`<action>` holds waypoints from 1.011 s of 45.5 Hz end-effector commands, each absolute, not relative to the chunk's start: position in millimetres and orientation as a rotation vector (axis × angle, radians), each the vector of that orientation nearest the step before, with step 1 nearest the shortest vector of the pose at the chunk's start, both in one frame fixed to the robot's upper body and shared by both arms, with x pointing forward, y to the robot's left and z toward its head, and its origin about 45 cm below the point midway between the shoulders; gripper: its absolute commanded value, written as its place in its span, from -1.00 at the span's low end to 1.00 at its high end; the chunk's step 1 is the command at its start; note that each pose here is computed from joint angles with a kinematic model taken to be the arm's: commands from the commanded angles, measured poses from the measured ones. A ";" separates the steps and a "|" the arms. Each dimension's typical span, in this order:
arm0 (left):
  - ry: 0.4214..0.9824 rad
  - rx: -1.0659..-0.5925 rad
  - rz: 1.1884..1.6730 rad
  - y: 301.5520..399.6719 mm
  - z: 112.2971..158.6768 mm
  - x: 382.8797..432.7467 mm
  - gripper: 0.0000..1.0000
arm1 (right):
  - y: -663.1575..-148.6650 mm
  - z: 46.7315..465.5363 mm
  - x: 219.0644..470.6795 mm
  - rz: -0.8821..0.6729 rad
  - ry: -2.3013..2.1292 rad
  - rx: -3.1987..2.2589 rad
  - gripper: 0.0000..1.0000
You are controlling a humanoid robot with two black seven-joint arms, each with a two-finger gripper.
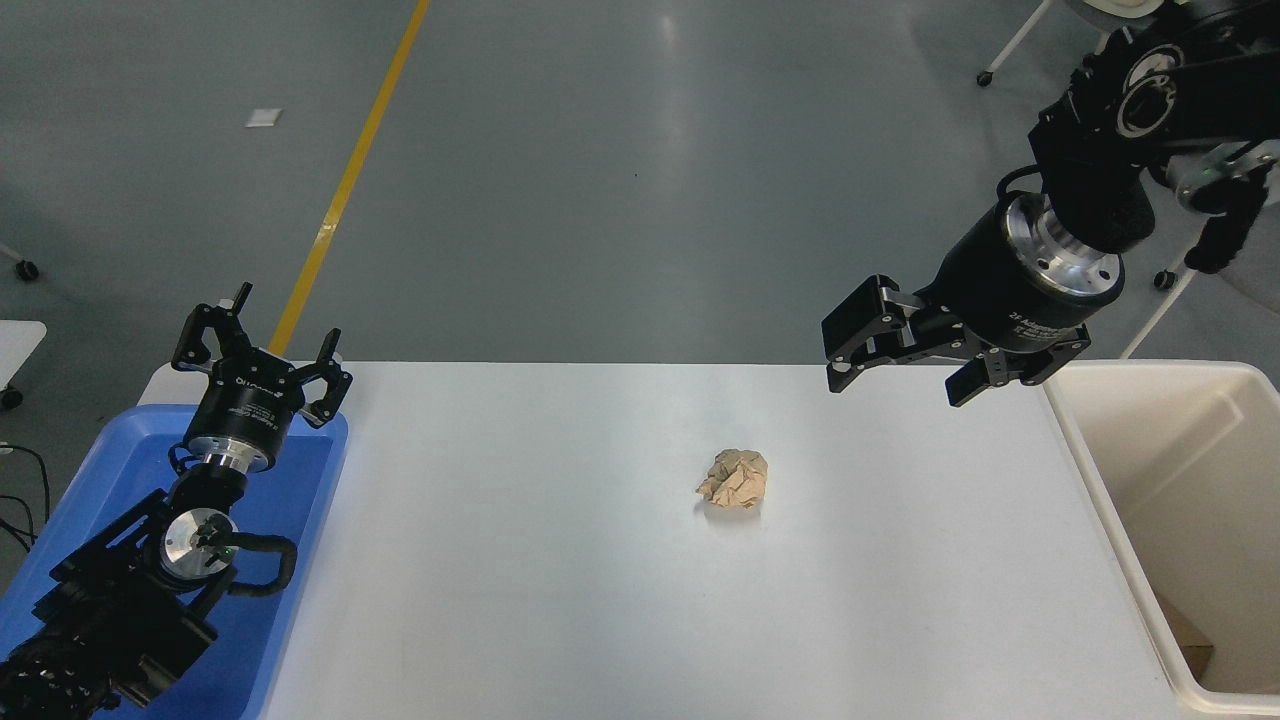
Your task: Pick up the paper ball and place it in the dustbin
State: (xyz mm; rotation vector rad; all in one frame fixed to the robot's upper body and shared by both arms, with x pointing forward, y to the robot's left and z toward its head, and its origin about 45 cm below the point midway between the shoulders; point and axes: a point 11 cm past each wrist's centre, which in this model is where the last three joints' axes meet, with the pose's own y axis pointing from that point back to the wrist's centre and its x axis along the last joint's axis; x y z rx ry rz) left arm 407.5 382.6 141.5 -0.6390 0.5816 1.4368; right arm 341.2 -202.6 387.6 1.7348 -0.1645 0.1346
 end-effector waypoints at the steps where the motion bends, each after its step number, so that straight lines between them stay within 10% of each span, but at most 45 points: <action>1: 0.582 -0.639 1.437 382.6 141.5 407.5 0.98 | -202.5 388.2 341.3 0.136 -0.166 1.736 1.00; 46: 0.582 -0.639 1.437 382.6 141.5 407.5 0.98 | -202.0 388.5 342.0 0.139 -0.166 1.734 1.00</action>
